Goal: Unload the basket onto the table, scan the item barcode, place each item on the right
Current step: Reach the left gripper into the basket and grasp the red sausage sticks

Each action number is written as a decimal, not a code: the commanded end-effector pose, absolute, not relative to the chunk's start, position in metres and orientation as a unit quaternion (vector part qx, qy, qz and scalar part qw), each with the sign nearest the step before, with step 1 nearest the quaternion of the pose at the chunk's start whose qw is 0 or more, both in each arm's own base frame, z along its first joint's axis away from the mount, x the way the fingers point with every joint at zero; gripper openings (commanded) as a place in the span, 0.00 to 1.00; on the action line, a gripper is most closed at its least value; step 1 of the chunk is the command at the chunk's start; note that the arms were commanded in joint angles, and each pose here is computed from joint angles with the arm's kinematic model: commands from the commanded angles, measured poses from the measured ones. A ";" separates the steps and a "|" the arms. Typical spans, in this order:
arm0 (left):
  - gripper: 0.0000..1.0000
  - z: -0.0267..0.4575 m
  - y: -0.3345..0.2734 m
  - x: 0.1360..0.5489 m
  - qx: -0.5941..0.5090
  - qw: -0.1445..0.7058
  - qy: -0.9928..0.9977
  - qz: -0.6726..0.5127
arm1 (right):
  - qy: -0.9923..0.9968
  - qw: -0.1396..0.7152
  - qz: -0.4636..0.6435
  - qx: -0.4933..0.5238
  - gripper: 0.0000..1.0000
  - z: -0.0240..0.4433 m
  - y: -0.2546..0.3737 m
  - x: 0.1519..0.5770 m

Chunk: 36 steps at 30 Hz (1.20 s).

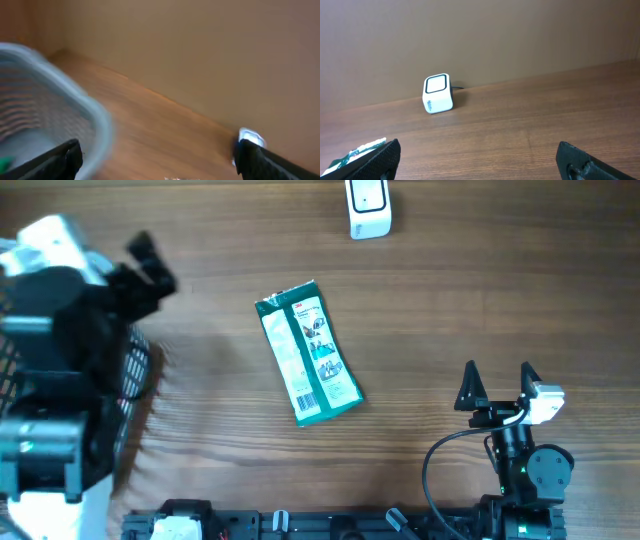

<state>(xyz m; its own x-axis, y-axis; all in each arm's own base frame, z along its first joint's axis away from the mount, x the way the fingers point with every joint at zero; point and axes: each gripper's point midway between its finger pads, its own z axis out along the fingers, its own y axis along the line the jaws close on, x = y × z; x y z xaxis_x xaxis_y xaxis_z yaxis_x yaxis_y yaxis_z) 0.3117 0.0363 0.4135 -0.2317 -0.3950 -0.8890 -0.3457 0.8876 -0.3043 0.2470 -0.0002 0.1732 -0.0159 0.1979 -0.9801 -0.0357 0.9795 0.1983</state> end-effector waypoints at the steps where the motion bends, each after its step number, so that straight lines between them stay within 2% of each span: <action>1: 1.00 0.407 0.104 0.295 -0.371 0.554 0.745 0.019 | 0.704 0.702 0.083 0.066 1.00 0.175 -0.002 0.247; 4: 1.00 0.370 0.157 0.271 -0.513 0.488 0.706 0.017 | 0.704 0.702 0.083 0.066 1.00 0.175 -0.002 0.247; 10: 1.00 0.297 0.204 0.240 -0.700 0.344 0.626 -0.005 | 0.704 0.702 0.083 0.066 1.00 0.175 -0.002 0.247; 22: 1.00 0.152 0.205 0.254 -0.761 0.078 0.644 -0.009 | 0.704 0.702 0.083 0.066 1.00 0.175 -0.002 0.247; 31: 1.00 0.074 0.196 0.239 -0.776 0.047 0.629 0.003 | 0.704 0.702 0.083 0.066 1.00 0.175 -0.002 0.247; 36: 1.00 0.053 0.194 0.230 -0.775 0.046 0.631 0.016 | 0.704 0.702 0.083 0.066 1.00 0.175 -0.002 0.247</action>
<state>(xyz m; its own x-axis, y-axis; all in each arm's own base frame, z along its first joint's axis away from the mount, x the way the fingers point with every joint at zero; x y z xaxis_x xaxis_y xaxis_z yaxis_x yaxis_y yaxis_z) 0.2364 0.1926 0.0620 0.1873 -0.9800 -0.0674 -0.9807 -0.1827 -0.0693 0.2470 -0.0001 0.1732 -0.0161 0.1979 -0.9801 -0.0364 0.9795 0.1983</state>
